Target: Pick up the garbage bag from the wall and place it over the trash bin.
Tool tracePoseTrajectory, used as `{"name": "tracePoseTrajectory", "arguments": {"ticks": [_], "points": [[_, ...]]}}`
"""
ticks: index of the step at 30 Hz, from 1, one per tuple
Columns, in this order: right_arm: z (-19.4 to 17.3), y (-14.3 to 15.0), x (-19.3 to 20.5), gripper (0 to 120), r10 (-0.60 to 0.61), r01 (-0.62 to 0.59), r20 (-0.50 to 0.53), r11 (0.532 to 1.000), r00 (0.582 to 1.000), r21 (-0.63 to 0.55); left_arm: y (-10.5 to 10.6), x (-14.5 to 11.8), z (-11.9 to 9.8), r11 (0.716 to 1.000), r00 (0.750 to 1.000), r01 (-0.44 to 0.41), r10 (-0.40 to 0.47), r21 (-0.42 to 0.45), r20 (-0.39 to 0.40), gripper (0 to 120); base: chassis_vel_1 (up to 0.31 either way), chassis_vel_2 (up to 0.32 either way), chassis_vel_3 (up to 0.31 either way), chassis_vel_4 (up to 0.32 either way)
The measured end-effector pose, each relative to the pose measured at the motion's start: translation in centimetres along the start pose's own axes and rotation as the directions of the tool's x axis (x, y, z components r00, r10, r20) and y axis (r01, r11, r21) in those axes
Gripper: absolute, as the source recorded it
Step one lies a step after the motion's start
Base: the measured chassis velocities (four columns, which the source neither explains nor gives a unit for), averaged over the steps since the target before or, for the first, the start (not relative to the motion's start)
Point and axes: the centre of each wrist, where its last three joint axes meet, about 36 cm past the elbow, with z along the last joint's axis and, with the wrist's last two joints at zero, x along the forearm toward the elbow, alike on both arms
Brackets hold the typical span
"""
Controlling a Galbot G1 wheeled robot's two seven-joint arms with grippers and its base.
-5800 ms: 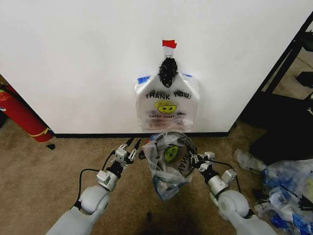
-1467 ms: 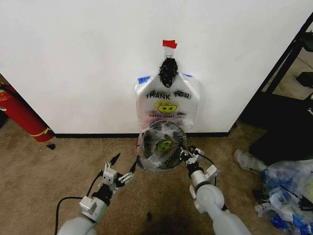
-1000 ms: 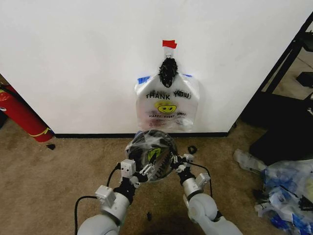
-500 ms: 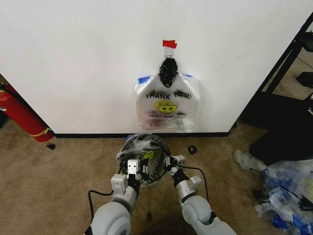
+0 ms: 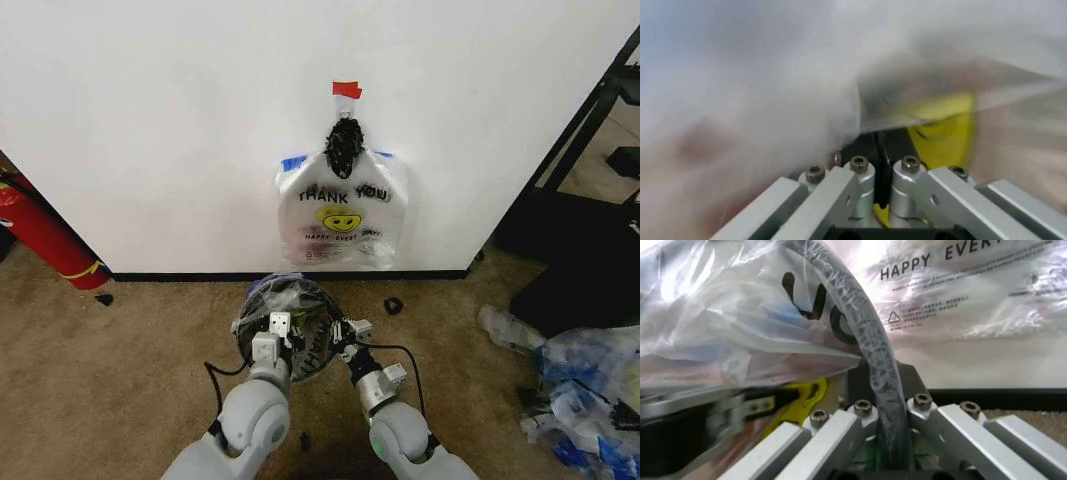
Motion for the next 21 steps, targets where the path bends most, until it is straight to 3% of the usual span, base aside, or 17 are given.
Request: {"name": "tracePoseTrajectory", "arguments": {"ticks": [21], "points": [[-1.8,0.9,1.8,0,-0.078,0.078,-0.007,0.996,0.997,-0.048,0.7,-5.3,1.6,0.993,0.997,0.060,-0.064,-0.103,-0.032,0,0.000,0.000,0.000,0.000]]}}
